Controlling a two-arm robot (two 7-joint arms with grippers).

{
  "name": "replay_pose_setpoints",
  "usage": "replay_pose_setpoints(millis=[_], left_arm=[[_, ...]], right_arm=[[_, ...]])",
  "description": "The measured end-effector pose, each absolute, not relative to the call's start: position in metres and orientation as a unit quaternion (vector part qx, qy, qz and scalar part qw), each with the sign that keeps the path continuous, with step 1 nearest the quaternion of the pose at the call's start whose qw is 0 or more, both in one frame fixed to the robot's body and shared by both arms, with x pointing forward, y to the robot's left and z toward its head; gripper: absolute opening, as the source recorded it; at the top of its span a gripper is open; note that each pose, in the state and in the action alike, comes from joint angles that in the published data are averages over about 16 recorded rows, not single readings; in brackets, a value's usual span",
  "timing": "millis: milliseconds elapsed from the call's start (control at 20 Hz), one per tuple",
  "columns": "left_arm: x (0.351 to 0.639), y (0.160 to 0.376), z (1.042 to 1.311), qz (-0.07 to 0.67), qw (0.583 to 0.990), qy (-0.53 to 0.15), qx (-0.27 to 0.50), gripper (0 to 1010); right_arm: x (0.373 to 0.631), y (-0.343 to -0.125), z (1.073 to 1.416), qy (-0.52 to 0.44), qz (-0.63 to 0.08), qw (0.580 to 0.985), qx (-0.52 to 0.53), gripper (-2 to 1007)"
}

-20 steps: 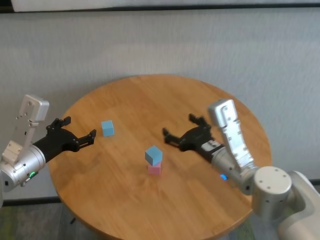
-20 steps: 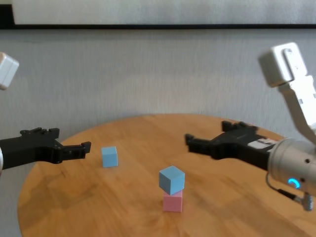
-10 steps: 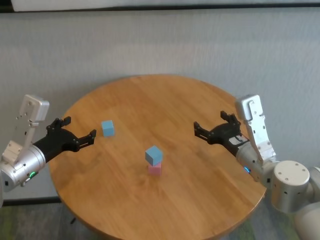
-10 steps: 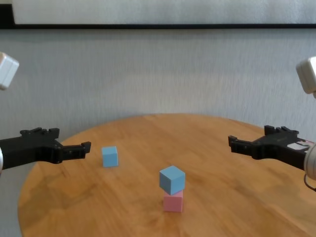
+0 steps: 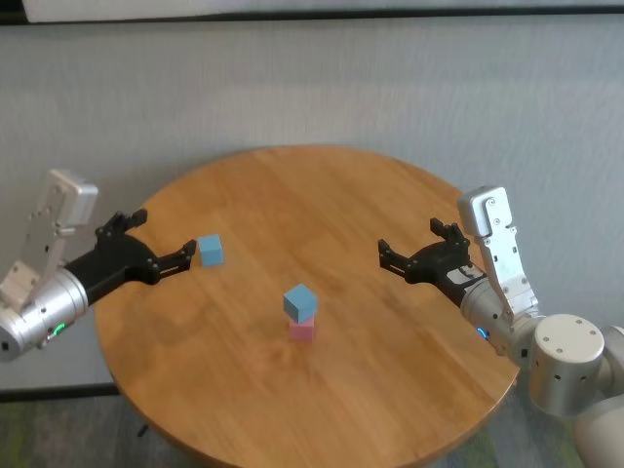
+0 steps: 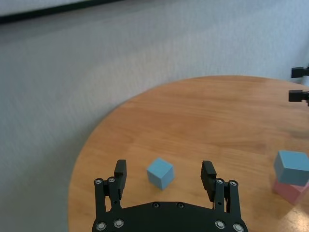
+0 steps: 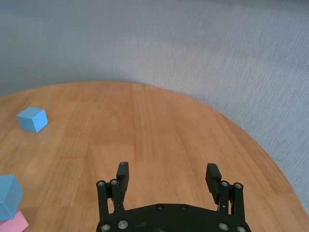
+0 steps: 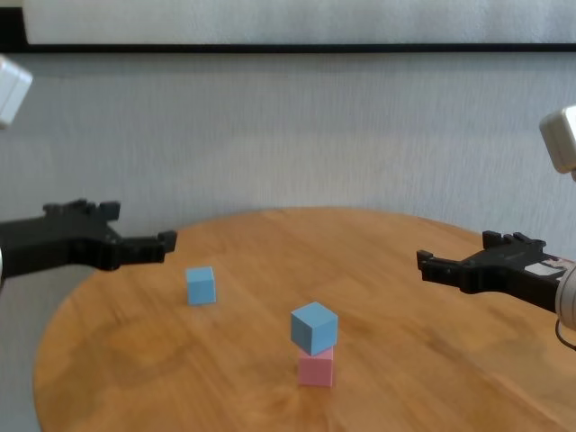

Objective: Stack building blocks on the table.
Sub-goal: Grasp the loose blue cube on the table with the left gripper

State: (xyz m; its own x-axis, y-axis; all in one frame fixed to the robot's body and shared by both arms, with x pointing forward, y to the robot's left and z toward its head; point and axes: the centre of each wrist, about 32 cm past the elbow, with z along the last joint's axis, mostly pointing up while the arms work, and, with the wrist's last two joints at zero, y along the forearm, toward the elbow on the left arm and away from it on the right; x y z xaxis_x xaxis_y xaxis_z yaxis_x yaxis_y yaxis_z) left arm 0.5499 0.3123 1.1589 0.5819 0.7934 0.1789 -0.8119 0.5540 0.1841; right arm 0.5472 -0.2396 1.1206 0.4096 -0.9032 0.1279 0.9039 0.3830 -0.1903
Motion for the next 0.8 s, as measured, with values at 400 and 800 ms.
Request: replay_pose_setpoints(millis=[400,800], left_arm=[[0.553,0.312,1.18,0.423,0.891,-0.072,0.147,1000],[0.562,0.318,1.174,0.427,0.887,-0.059,0.167,1000]], right_arm=[[0.547,-0.238,1.12,-0.002,-0.543,0.832,-0.115,1005],[0.547,-0.237,1.12,-0.002,-0.542,0.832,-0.114,1005]])
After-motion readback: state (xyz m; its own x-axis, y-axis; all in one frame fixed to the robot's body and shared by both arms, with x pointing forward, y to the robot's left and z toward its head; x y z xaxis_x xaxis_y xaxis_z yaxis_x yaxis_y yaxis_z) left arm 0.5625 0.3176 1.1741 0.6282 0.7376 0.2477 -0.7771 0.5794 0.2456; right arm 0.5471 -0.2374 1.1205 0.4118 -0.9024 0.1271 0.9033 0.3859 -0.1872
